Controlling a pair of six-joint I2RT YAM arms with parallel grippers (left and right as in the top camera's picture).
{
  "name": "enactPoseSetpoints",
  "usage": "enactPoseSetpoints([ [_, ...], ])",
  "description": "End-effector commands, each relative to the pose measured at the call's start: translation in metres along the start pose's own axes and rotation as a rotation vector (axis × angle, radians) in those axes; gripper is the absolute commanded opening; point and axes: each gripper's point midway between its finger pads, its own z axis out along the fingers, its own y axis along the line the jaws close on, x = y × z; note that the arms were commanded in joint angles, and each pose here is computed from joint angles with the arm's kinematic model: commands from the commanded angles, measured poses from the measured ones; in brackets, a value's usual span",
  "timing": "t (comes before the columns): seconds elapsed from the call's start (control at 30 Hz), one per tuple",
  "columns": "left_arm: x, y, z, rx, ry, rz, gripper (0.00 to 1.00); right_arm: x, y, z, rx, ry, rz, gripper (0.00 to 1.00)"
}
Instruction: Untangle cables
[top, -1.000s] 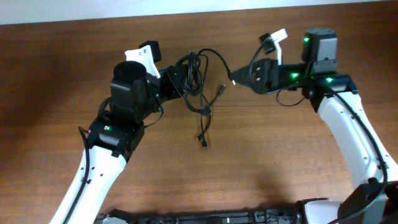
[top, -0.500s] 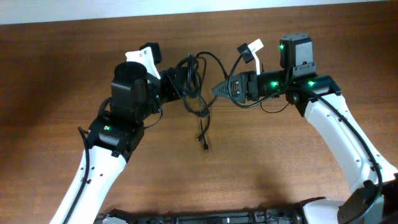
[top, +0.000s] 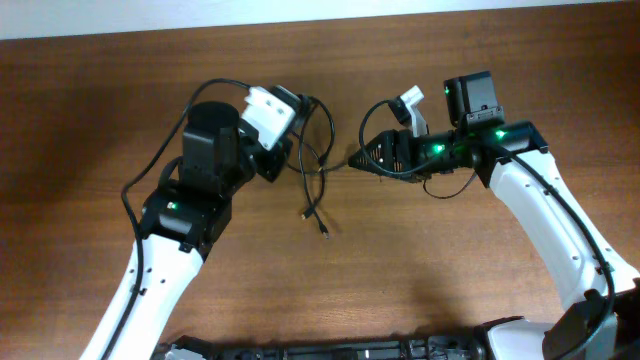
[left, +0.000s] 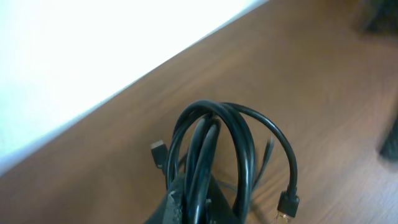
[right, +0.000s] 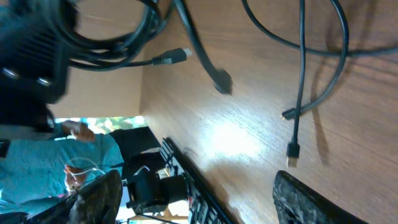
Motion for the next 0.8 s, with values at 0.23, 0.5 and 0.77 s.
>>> enactPoseSetpoints([
  [0.23, -0.028, -0.074, -0.023, 0.321, -0.377, 1.048, 0.00, -0.027, 0.050, -0.004, -0.221, -0.013, 0.248, 0.83],
  [0.5, -0.036, -0.076, -0.020, 0.322, -0.426, 1.057, 0.00, -0.022, 0.065, 0.012, -0.233, 0.011, 0.187, 0.81],
  [0.77, -0.049, -0.081, -0.024, 0.333, -0.501, 1.038, 0.00, -0.029, 0.063, 0.022, -0.182, -0.041, 0.153, 0.32],
])
